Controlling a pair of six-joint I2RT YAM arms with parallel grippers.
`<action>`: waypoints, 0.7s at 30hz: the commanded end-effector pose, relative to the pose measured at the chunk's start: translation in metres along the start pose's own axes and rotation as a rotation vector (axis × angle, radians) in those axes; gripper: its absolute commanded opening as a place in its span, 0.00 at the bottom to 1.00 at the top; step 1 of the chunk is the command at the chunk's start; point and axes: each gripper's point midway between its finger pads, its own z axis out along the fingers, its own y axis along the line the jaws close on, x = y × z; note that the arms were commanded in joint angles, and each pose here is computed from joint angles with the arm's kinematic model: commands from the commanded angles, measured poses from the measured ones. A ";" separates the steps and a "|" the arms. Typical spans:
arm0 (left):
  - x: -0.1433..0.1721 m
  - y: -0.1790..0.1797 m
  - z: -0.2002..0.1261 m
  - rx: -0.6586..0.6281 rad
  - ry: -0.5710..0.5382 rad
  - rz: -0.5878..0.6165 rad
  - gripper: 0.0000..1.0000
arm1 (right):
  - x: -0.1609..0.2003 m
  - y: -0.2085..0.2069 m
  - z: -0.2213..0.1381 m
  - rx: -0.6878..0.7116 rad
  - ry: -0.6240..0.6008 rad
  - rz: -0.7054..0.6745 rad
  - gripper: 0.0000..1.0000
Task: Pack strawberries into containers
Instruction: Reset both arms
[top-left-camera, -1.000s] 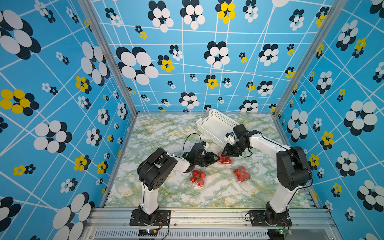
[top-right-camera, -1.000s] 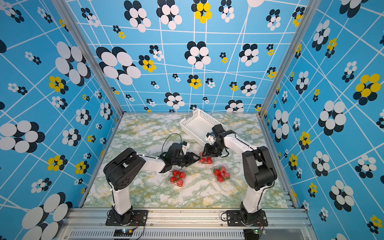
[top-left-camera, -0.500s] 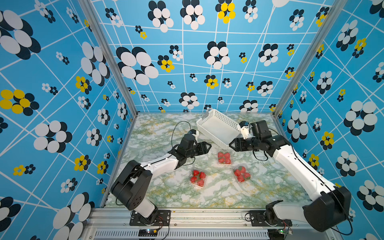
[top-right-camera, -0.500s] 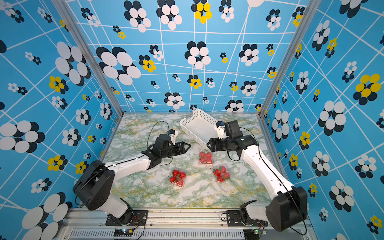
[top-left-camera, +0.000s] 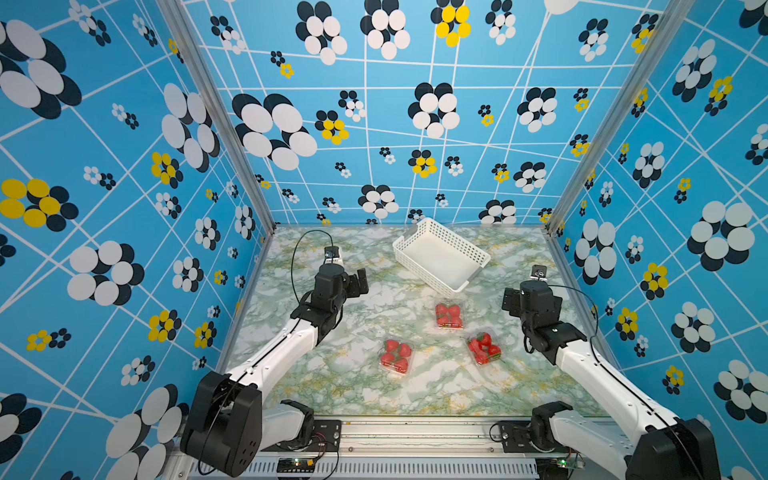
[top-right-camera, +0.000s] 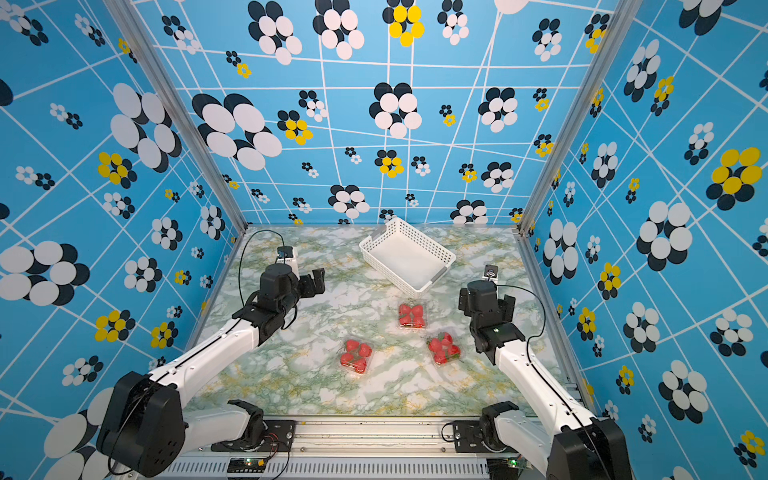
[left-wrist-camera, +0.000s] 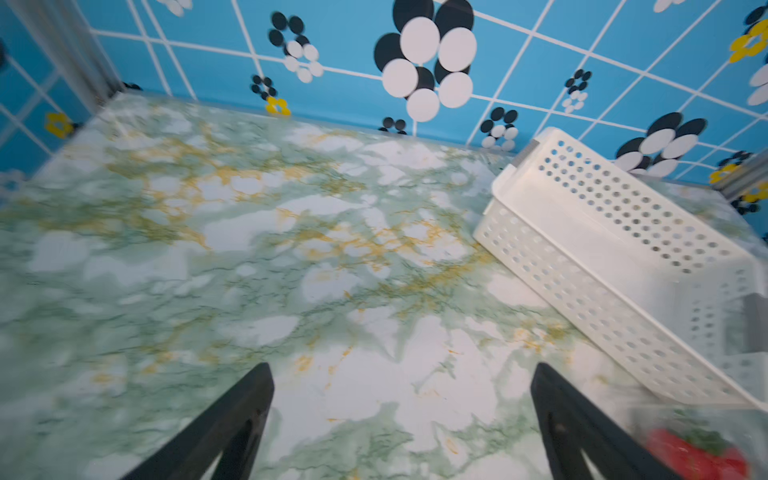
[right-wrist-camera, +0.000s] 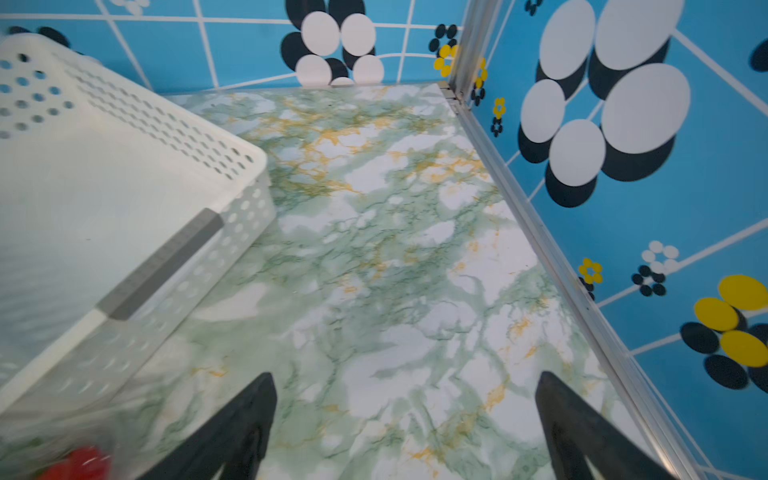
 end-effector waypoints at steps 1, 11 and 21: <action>-0.013 0.040 -0.010 -0.180 -0.205 0.152 0.99 | -0.031 -0.018 0.002 0.098 -0.161 0.061 0.99; 0.017 0.079 -0.011 -0.253 -0.222 0.254 0.99 | 0.002 -0.019 0.021 0.081 -0.173 0.031 0.99; 0.049 0.099 0.014 -0.247 -0.206 0.207 0.99 | 0.013 -0.016 0.037 0.003 -0.229 0.088 0.99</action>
